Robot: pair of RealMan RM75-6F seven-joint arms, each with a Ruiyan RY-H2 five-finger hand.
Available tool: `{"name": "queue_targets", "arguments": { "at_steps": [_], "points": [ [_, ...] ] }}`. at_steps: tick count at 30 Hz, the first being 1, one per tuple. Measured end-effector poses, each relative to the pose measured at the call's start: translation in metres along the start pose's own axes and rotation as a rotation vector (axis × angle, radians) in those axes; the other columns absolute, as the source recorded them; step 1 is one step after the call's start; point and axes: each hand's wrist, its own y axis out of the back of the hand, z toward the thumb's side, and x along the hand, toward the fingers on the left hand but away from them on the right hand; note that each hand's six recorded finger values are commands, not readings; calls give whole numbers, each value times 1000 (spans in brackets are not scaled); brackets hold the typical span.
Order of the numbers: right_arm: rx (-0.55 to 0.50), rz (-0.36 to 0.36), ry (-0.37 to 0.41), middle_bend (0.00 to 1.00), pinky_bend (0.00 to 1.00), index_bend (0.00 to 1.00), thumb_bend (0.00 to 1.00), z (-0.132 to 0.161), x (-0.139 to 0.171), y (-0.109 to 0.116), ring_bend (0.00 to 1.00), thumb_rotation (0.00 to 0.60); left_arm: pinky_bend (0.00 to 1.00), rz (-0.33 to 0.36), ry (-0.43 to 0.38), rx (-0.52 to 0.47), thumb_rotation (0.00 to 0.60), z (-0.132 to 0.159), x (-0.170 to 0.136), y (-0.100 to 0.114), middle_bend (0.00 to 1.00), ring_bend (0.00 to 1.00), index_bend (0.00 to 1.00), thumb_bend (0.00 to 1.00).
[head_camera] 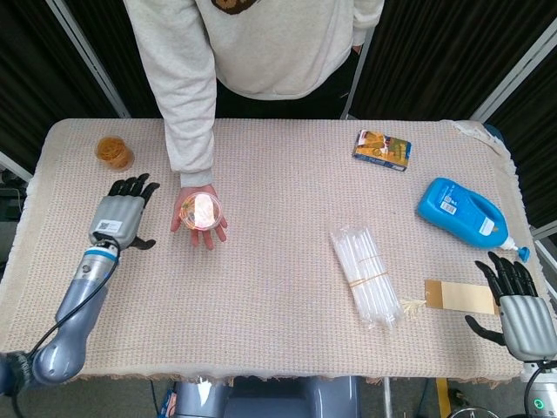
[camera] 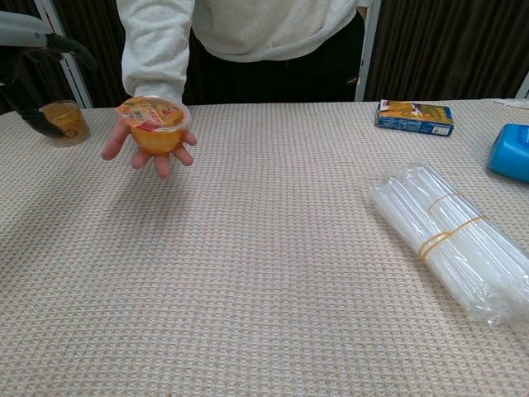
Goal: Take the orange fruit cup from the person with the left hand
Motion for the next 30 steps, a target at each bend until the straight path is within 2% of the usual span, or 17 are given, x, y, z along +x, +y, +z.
{"name": "queue_targets", "arguments": {
  "at_steps": [5, 8, 19, 23, 25, 27, 29, 30],
  "points": [
    [-10, 5, -3, 0, 0, 114, 112, -1, 0, -1, 0, 600, 72, -38, -19, 88, 600, 55, 22, 10, 0, 0, 129, 193],
    [-15, 6, -6, 0, 0, 114, 111, -2, 0, 0, 0, 600, 77, -50, -17, 104, 600, 77, 29, 9, 0, 0, 139, 192],
    [-15, 3, -11, 0, 0, 114, 112, -3, 1, 1, 0, 600, 117, -63, 38, 156, 600, 105, 44, -1, 0, 9, 182, 193],
    [-16, 2, -14, 0, 0, 115, 111, -3, 2, 1, 0, 600, 155, -87, 46, 163, 600, 109, 46, -11, 14, 40, 209, 205],
    [-18, 3, -18, 0, 0, 114, 111, -4, 2, 1, 0, 600, 223, -95, 47, 168, 600, 110, 46, -16, 79, 102, 300, 240],
    [-20, 3, -20, 0, 0, 114, 112, -5, 2, 2, 0, 600, 363, -101, 50, 179, 600, 110, 45, -21, 295, 277, 523, 362],
    [-20, 2, -20, 0, 0, 115, 111, -5, 2, 2, 0, 600, 468, -96, 53, 186, 600, 109, 45, -24, 472, 418, 693, 473],
    [-19, 2, -20, 0, 0, 115, 111, -5, 2, 2, 0, 600, 507, -91, 53, 184, 600, 110, 45, -24, 528, 466, 754, 514]
  ]
}}
